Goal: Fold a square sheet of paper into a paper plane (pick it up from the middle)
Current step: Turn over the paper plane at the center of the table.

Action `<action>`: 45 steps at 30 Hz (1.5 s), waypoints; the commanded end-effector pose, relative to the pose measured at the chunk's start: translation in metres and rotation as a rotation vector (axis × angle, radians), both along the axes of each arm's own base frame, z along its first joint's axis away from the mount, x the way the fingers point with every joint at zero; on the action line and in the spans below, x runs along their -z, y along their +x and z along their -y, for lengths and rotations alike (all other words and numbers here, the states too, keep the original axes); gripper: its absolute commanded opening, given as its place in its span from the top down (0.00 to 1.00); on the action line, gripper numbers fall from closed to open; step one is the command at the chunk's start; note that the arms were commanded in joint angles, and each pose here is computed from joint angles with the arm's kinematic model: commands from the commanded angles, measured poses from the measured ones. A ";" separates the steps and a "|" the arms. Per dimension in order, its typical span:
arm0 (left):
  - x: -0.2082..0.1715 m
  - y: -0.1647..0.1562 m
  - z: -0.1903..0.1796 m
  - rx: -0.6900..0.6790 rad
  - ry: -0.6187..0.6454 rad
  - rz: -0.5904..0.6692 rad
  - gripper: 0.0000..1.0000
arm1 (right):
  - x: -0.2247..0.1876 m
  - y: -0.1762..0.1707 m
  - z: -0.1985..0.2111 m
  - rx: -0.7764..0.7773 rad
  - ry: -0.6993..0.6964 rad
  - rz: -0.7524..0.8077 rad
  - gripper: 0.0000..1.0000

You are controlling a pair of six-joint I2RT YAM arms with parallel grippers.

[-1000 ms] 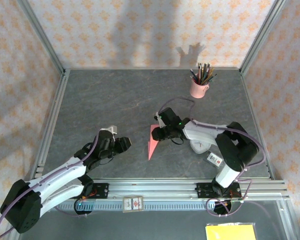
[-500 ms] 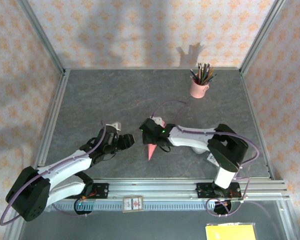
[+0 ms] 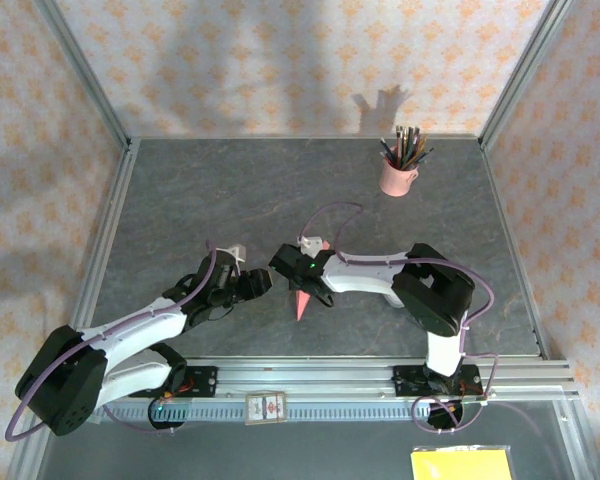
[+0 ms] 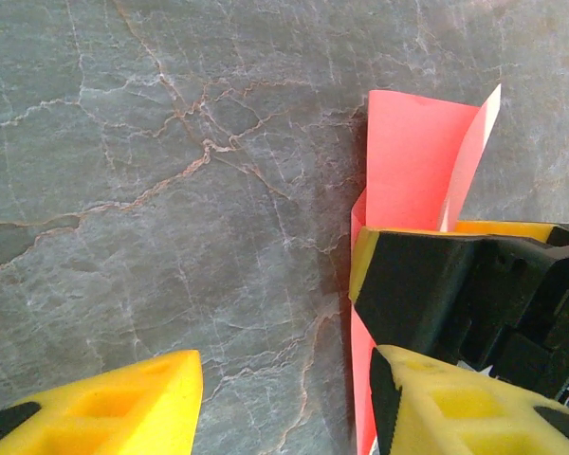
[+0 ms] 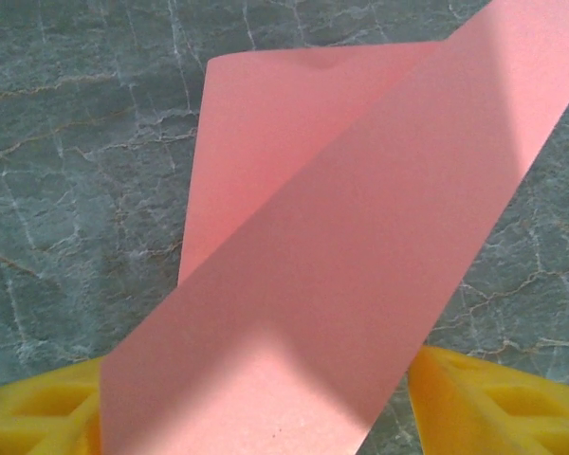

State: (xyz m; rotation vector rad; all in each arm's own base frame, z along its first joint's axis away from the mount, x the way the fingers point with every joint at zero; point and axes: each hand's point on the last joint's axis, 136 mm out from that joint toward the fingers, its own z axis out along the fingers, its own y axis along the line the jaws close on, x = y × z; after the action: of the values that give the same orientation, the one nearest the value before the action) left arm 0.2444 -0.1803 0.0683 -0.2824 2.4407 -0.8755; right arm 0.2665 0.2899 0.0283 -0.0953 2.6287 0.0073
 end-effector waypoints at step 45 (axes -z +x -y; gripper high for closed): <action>-0.027 0.014 0.084 0.120 -0.247 0.013 0.57 | -0.046 0.001 -0.003 0.057 0.458 0.078 1.00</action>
State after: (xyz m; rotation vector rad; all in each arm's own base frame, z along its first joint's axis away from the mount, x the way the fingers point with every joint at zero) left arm 0.2507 -0.2471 0.0779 -0.2217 2.4145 -1.1275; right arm 0.2645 0.2884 0.0692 0.0998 2.5138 0.5071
